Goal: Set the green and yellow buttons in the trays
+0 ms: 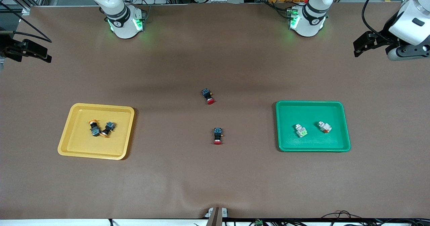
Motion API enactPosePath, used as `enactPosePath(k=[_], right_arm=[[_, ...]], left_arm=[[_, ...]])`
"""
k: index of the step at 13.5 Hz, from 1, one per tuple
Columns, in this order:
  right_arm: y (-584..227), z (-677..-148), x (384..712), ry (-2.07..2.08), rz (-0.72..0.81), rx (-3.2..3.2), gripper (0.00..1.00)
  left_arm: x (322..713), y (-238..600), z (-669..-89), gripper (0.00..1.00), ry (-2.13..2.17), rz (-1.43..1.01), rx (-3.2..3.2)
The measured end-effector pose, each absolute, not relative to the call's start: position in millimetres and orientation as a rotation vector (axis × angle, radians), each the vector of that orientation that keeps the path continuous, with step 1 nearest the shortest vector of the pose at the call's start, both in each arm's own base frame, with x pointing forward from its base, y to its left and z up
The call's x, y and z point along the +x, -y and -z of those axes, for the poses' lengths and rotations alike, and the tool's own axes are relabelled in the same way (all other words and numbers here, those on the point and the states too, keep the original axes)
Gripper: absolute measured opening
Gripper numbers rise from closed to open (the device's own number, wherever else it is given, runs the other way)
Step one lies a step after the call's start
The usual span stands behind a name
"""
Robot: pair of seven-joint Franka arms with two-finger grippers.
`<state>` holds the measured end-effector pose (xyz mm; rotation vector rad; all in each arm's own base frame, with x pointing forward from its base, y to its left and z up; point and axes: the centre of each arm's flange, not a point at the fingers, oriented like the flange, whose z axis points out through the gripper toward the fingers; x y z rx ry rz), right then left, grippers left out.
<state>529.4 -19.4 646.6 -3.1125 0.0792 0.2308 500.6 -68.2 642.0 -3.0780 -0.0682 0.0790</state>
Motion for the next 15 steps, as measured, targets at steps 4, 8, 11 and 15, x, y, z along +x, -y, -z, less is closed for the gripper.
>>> enactPosePath(k=[4, 8, 11, 15], right_arm=[[19.4, -646.9, 530.0, -0.079, -0.223, -3.113, 1.0], [19.4, -647.4, 530.8, -0.08, -0.213, -3.114, 1.0], [19.3, -647.4, 530.8, -0.08, -0.213, -3.114, 1.0], [19.3, -647.4, 530.9, -0.081, -0.213, -3.114, 1.0]], left_arm=[[499.8, 67.9, -641.8, 1.0, 0.069, -0.09, -3.077], [499.8, 63.5, -642.6, 1.0, 0.082, -0.096, -3.076], [500.3, 61.3, -644.9, 1.0, 0.089, -0.089, -3.078], [503.7, 61.4, -639.8, 1.0, 0.088, -0.105, -3.077]])
